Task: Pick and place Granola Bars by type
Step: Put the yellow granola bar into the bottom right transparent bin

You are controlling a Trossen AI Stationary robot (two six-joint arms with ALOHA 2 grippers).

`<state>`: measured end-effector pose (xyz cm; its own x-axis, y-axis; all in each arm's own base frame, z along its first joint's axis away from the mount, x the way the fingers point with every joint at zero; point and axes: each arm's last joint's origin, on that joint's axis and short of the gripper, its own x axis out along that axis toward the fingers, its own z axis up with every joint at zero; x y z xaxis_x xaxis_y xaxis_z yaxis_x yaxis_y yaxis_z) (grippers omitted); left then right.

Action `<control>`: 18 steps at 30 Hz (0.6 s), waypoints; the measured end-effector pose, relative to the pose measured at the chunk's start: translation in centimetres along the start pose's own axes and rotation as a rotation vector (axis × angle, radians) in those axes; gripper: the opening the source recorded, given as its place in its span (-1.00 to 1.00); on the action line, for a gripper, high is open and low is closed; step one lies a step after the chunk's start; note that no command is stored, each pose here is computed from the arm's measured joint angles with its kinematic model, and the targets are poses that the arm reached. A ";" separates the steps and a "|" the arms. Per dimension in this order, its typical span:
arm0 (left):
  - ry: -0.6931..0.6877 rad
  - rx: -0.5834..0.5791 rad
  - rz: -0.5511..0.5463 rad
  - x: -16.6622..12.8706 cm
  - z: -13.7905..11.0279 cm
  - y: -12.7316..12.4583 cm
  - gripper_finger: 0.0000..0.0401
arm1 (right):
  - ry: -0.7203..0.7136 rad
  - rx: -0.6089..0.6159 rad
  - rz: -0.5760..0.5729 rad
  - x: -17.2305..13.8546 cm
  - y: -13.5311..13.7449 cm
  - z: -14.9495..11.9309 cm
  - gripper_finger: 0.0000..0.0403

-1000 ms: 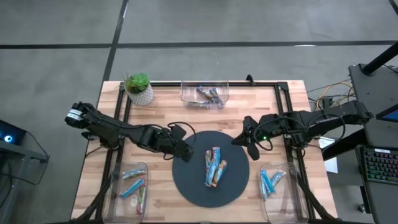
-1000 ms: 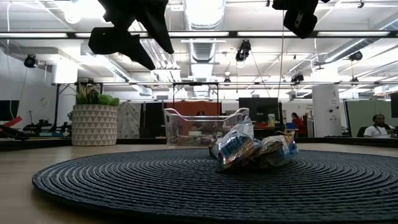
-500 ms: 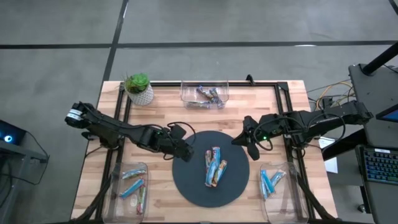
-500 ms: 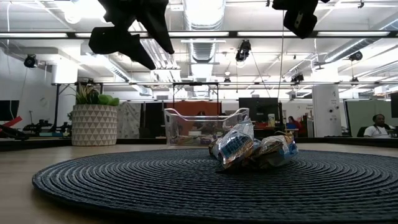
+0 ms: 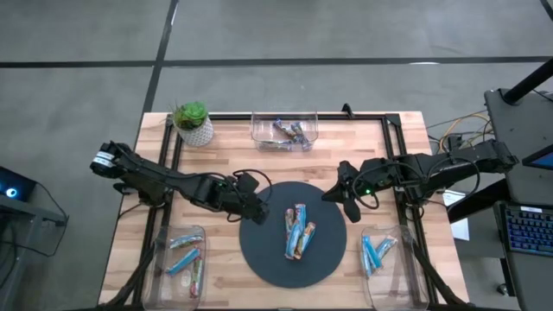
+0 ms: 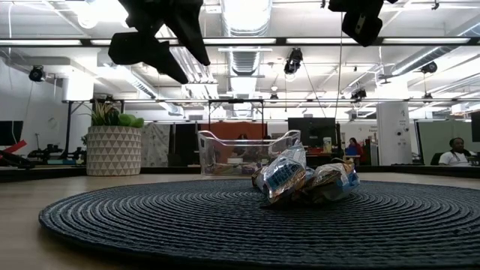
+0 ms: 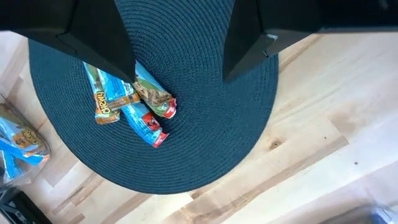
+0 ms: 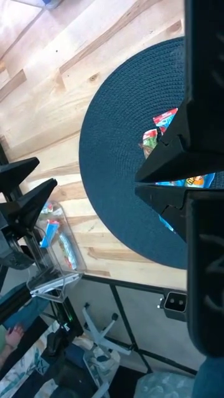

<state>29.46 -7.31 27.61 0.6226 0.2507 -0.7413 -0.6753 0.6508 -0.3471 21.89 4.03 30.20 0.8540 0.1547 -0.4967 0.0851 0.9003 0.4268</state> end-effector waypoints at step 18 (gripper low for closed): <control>0.027 0.181 -0.023 0.0 -0.1 -0.1 0.05 | 0.001 0.000 0.000 0.0 0.0 0.0 -0.94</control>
<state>29.50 -7.42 27.60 0.6247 0.2160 -0.7504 -0.5772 0.7750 -0.2574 21.89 4.04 30.19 0.8535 0.1553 -0.4974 0.0848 0.9005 0.4266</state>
